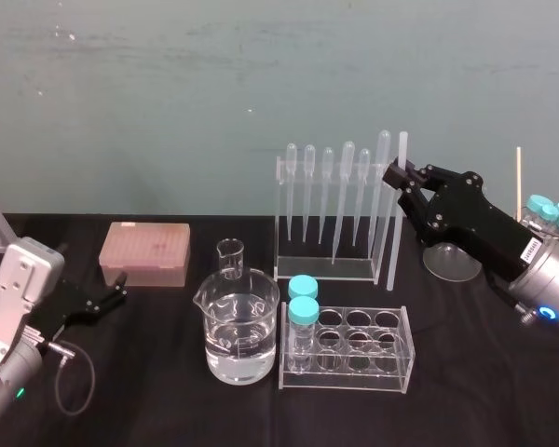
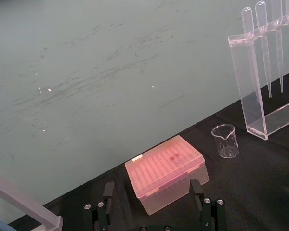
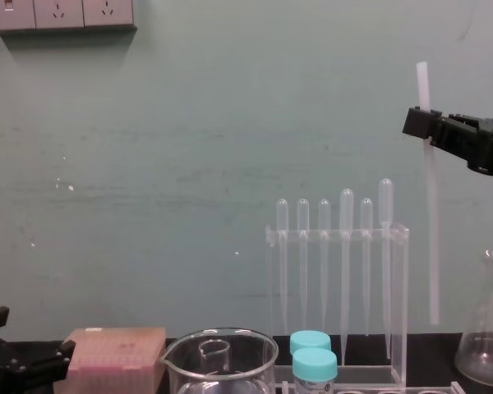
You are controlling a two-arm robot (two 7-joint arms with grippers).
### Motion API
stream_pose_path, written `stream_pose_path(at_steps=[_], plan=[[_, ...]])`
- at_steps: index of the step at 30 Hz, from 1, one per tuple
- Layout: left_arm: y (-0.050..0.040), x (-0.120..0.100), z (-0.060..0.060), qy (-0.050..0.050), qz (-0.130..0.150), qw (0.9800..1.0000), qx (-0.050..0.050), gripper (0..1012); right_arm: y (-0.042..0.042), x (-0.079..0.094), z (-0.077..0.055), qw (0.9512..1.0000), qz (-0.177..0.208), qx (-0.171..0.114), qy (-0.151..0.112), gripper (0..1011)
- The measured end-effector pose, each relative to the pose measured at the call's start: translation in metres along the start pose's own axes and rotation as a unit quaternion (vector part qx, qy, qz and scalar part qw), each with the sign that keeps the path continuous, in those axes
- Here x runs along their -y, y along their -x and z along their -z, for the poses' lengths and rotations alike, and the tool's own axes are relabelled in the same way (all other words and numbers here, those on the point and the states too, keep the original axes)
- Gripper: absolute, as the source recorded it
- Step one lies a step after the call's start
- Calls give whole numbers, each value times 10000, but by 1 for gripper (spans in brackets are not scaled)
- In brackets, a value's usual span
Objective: Pick up the stirring rod with one hand, then place it down.
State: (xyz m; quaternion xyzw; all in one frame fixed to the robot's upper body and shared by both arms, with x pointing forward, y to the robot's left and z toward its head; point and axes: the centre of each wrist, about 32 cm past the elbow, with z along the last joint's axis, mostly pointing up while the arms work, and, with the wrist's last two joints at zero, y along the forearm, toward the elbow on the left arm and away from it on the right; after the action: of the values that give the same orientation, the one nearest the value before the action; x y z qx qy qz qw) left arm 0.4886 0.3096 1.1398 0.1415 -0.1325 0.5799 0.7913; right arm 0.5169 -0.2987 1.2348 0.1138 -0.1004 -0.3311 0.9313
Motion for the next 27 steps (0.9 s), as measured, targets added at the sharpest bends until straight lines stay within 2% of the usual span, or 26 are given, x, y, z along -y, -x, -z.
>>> stream_pose_path(at_steps=[23, 27], plan=[[0, 0, 0, 0, 0, 10000, 0, 1000, 32, 2, 0, 10000, 2, 3, 4, 69], [0, 0, 0, 0, 0, 10000, 0, 1000, 35, -5, 36, 10000, 28, -26, 18, 69]])
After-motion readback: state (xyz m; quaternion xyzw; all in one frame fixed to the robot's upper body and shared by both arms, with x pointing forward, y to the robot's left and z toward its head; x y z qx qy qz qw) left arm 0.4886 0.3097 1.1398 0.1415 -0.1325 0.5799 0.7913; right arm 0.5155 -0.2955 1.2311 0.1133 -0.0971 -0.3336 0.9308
